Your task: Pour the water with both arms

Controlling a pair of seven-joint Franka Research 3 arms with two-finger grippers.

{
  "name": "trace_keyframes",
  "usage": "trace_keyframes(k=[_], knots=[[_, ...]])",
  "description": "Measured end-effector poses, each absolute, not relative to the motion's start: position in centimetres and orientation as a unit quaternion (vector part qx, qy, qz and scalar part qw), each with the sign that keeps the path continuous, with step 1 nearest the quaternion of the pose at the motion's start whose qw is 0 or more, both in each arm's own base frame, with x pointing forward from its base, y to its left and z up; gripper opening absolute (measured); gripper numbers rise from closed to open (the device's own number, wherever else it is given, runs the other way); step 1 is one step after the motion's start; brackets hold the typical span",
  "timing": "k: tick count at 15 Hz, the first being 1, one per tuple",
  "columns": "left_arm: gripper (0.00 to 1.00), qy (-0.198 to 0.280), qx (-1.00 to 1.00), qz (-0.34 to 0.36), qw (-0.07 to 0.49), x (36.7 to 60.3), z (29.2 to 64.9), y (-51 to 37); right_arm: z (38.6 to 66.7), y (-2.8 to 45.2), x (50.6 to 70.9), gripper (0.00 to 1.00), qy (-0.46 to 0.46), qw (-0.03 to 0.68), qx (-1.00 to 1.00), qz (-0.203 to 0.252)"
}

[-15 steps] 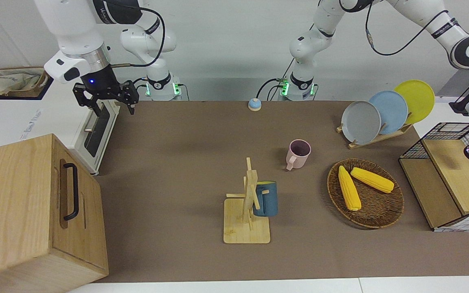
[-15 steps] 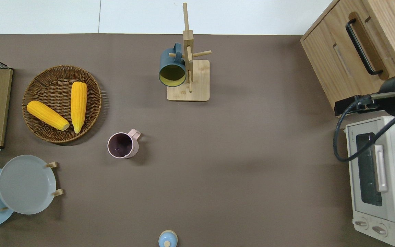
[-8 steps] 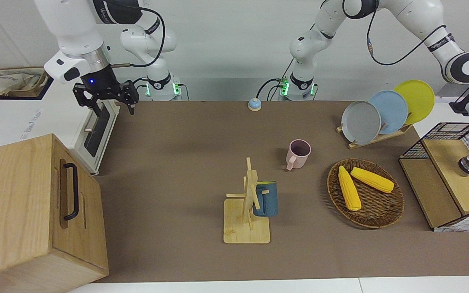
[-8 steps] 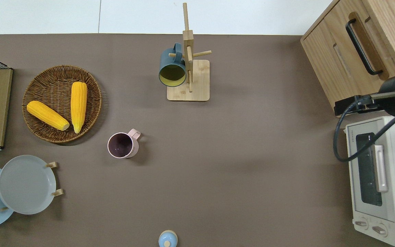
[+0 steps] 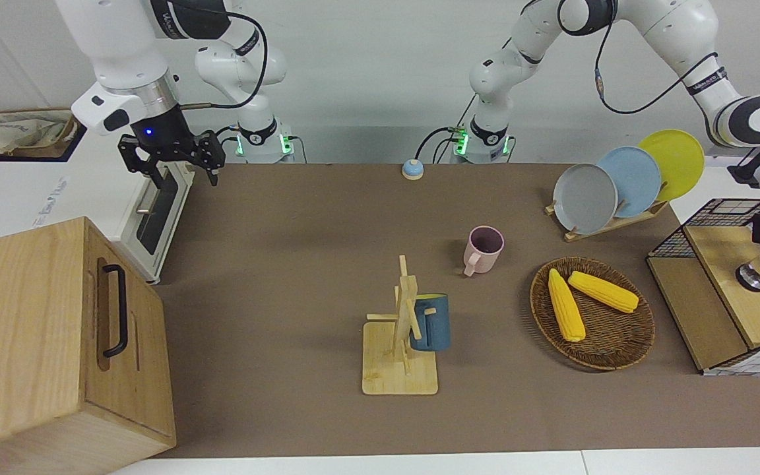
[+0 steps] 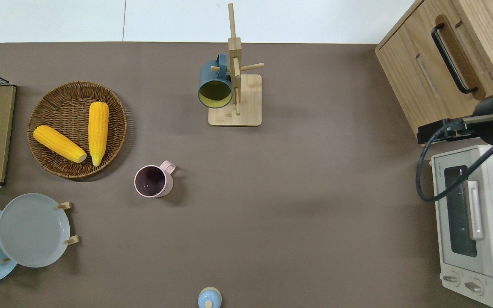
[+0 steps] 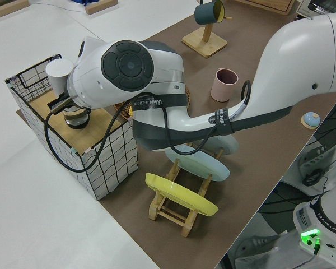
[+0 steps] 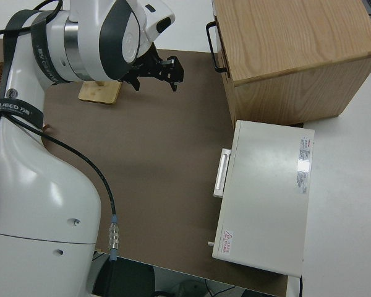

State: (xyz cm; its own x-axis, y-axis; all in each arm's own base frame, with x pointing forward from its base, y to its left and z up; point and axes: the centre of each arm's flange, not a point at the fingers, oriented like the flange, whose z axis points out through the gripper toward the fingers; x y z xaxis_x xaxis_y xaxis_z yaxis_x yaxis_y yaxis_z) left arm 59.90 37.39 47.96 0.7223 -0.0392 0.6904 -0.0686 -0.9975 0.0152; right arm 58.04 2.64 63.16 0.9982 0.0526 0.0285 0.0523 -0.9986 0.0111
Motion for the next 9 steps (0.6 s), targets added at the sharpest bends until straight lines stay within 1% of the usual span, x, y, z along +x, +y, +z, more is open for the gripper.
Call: trace_keyframes(k=[1, 2, 3, 4, 5, 8, 9], knots=[[0.63, -0.030, 0.928, 0.372, 0.020, 59.90, 47.95, 37.39, 63.16, 2.64, 58.04, 1.00, 0.026, 0.005, 1.000, 0.014], [0.70, -0.030, 0.928, 0.372, 0.020, 59.92, 47.92, 37.38, 63.16, 2.64, 58.04, 1.00, 0.026, 0.005, 1.000, 0.014], [0.81, -0.030, 0.927, 0.373, 0.020, 59.96, 47.98, 37.35, 63.16, 2.64, 58.04, 1.00, 0.026, 0.005, 1.000, 0.014], [0.96, -0.030, 0.927, 0.374, 0.020, 59.97, 48.02, 37.34, 63.16, 2.64, 58.04, 1.00, 0.026, 0.005, 1.000, 0.014], [1.00, -0.030, 0.927, 0.374, 0.020, 59.98, 48.07, 37.35, 63.16, 2.64, 58.04, 1.00, 0.026, 0.005, 1.000, 0.014], [1.00, -0.035, 0.928, 0.372, 0.013, 59.95, 48.41, 37.52, 63.16, 2.64, 58.04, 1.00, 0.026, 0.005, 1.000, 0.014], [1.00, -0.040, 0.933, 0.357, 0.008, 59.88, 48.42, 37.55, 63.16, 2.64, 58.04, 1.00, 0.026, 0.005, 1.000, 0.014]])
